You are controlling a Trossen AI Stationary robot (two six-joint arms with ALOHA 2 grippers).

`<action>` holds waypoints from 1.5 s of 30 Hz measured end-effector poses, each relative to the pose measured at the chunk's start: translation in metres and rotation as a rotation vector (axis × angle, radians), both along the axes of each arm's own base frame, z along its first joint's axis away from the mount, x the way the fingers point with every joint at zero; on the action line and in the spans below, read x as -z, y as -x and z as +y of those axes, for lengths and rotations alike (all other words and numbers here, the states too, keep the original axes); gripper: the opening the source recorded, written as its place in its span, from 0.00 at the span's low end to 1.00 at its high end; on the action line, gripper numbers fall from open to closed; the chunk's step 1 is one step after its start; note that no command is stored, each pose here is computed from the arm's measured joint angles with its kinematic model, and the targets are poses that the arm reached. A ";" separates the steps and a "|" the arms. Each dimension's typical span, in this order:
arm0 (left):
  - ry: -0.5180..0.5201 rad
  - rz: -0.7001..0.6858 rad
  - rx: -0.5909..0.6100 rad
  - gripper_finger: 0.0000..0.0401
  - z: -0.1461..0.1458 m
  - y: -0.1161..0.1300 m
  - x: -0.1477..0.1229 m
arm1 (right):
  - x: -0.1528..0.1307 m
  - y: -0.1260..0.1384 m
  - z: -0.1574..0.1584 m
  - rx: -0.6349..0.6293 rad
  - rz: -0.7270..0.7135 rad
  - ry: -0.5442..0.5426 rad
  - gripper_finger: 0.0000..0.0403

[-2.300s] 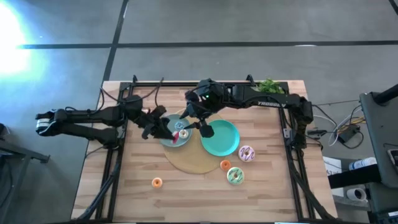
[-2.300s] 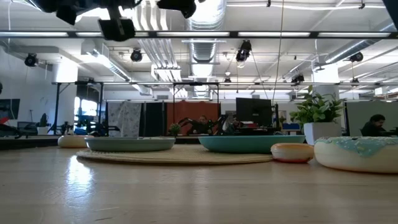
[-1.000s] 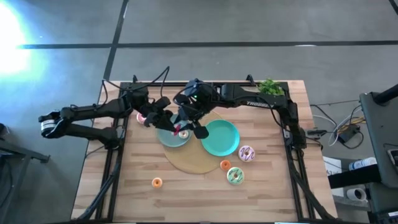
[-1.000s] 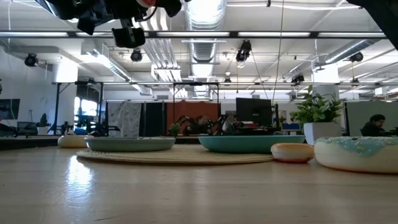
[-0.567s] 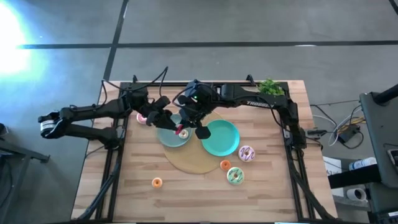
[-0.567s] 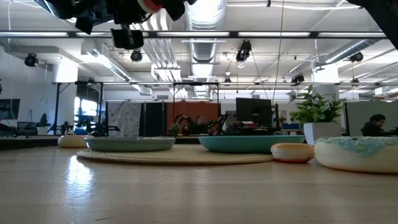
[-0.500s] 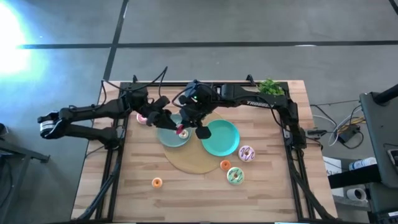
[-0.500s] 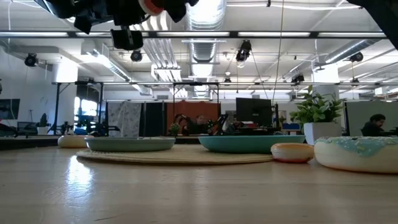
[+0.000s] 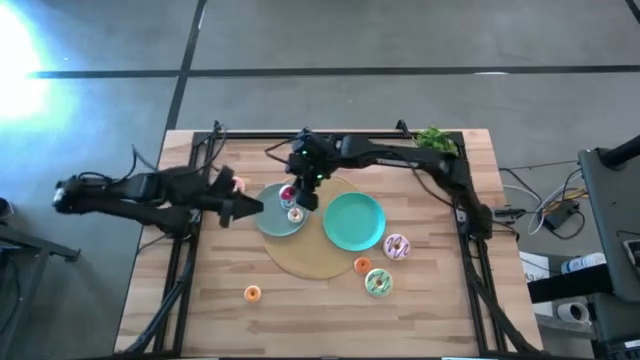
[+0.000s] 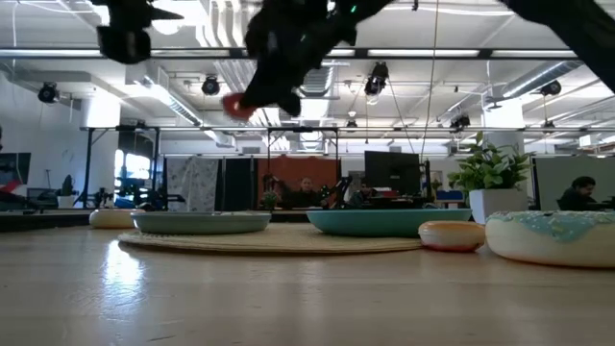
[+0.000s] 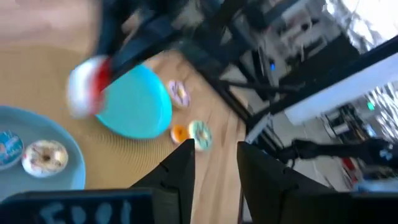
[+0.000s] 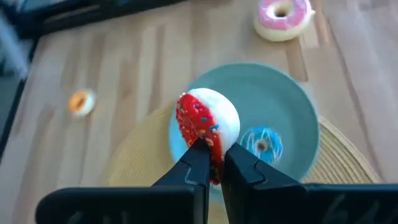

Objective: Pick & Place donuts
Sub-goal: Put the small red donut on the light blue plate

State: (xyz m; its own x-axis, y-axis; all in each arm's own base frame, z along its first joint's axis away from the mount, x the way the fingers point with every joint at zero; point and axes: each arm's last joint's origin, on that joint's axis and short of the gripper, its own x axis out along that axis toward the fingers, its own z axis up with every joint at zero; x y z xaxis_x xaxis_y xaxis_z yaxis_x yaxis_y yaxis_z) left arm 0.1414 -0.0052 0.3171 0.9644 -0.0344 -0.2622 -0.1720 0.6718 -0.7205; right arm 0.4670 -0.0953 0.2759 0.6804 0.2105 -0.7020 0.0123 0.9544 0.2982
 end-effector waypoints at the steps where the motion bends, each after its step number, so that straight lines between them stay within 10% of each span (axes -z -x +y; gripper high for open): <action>1: -0.013 -0.016 -0.019 0.23 -0.005 0.004 -0.002 | 0.008 -0.006 -0.003 0.024 0.002 -0.020 0.04; 21: -0.049 -0.075 -0.097 0.23 -0.043 0.023 -0.006 | 0.124 -0.069 -0.050 0.342 0.195 -0.440 0.04; 45: -0.045 -0.064 -0.096 0.23 -0.043 0.022 -0.003 | 0.132 -0.071 -0.052 0.406 0.190 -0.289 0.35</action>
